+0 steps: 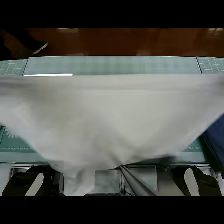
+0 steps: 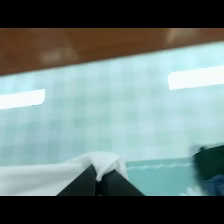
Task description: Fold the shirts.
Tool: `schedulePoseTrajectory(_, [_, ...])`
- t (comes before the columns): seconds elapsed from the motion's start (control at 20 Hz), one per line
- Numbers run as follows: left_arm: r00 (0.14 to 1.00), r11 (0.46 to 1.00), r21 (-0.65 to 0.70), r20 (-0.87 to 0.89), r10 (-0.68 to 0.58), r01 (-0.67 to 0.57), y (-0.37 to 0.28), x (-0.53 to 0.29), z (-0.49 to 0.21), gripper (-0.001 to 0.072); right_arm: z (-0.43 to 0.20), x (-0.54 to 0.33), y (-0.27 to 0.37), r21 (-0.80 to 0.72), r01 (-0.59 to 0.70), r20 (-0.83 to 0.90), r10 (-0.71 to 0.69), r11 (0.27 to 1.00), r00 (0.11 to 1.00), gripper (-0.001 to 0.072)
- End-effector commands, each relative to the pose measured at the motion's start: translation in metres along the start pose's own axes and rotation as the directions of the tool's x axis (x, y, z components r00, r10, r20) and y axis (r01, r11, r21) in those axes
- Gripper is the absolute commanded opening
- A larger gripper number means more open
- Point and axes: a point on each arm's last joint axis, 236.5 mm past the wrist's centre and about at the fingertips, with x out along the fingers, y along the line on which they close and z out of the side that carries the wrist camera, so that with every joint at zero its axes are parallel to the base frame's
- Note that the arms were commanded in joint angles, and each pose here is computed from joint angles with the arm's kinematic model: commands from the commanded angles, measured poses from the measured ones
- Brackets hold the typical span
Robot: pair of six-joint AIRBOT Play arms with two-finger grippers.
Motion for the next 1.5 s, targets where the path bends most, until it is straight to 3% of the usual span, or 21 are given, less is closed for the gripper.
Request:
schedulePoseTrajectory(0.0, [0.993,0.988,-0.114,-0.054,-0.107,0.100,-0.017,0.124,-0.019,0.0019,-0.014,0.106,-0.013,0.147,-0.208,-0.096,0.223,0.967,0.970,0.0023])
schedulePoseTrajectory(0.1, [0.989,0.976,-0.172,-0.035,-0.141,0.133,-0.022,0.184,-0.009,0.0019,-0.010,0.164,-0.035,0.223,-0.247,-0.118,0.277,0.943,0.953,0.0022])
schedulePoseTrajectory(0.3, [0.991,0.966,-0.236,-0.061,-0.119,0.102,-0.011,0.294,-0.003,0.0019,-0.034,0.282,-0.087,0.361,-0.208,-0.190,0.290,0.909,0.938,0.0022])
schedulePoseTrajectory(0.7, [0.981,0.961,-0.257,-0.135,-0.136,0.097,-0.008,0.431,0.011,0.0019,-0.053,0.453,-0.079,0.418,-0.185,-0.271,0.316,0.889,0.909,0.0022])
schedulePoseTrajectory(1.15, [0.930,0.954,-0.285,-0.318,-0.182,0.089,0.009,0.445,-0.015,0.0019,-0.033,0.463,-0.085,0.334,-0.164,-0.322,0.276,0.928,0.905,0.0023])
schedulePoseTrajectory(1.3, [0.809,0.940,-0.288,-0.499,-0.312,0.185,-0.008,0.415,-0.059,0.0019,-0.071,0.444,-0.089,0.269,-0.134,-0.492,0.256,0.954,0.832,0.0023])
schedulePoseTrajectory(1.45, [0.678,0.936,-0.274,-0.647,-0.349,0.220,-0.009,0.383,-0.094,0.0019,-0.106,0.418,-0.093,0.258,-0.097,-0.642,0.246,0.961,0.726,0.0023])
